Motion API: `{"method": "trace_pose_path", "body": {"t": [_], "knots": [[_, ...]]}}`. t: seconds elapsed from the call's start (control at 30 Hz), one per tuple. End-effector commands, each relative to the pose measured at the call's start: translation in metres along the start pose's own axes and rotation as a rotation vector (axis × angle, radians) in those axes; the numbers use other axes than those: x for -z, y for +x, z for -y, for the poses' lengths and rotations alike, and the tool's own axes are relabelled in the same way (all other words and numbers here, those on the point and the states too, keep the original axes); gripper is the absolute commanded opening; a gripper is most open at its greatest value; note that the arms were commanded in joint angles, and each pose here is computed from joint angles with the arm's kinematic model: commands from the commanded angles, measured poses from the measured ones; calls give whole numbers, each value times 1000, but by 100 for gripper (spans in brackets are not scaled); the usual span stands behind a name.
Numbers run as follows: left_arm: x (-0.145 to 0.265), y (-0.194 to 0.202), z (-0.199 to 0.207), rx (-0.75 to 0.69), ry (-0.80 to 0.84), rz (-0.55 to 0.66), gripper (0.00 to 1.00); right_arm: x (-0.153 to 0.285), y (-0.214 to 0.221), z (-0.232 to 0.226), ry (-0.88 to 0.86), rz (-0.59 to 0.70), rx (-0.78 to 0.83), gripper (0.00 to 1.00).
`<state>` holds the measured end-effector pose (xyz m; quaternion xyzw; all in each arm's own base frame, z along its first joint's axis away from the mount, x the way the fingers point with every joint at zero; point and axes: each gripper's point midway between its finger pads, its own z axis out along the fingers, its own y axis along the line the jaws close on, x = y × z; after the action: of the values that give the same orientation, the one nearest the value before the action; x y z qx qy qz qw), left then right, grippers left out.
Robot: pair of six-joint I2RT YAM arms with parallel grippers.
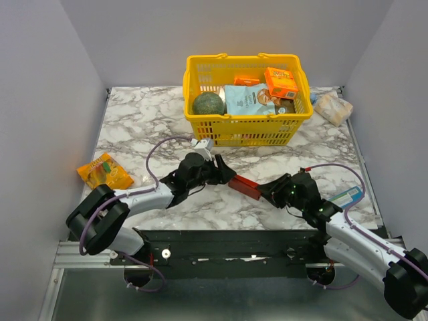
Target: Fold the paper box
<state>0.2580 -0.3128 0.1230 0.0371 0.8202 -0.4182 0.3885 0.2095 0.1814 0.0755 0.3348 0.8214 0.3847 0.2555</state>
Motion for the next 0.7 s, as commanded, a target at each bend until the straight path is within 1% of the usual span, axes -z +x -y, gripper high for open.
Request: {"method": "trace_pose_path", "body": {"t": [0.0,0.03,0.17,0.33,0.47,0.5,0.53,0.67], "knots": [[-12,-11,12,27,64,18,64,-1,1,63,209,24,27,29],[-13,-13,12,28,71,23,61,-1,1,63,209,24,28,29],[-20,-11,5,39,59,16,59,-1,2,63,209,22,27,29],[-23,-2,1,48,68,-4,49,-1,1,64,209,25,26,29],[-22,7,-3,52,74,-19,43,-1,1,64,215,29,23,29],[-21,15,-9,55,67,-39,42,0,0,64,215,29,23,29],[-21,16,-8,53,77,-34,38,0,0,63,214,31,23,29],[-19,32,-22,54,63,-54,35,0,-1,63,216,38,24,29]]}}
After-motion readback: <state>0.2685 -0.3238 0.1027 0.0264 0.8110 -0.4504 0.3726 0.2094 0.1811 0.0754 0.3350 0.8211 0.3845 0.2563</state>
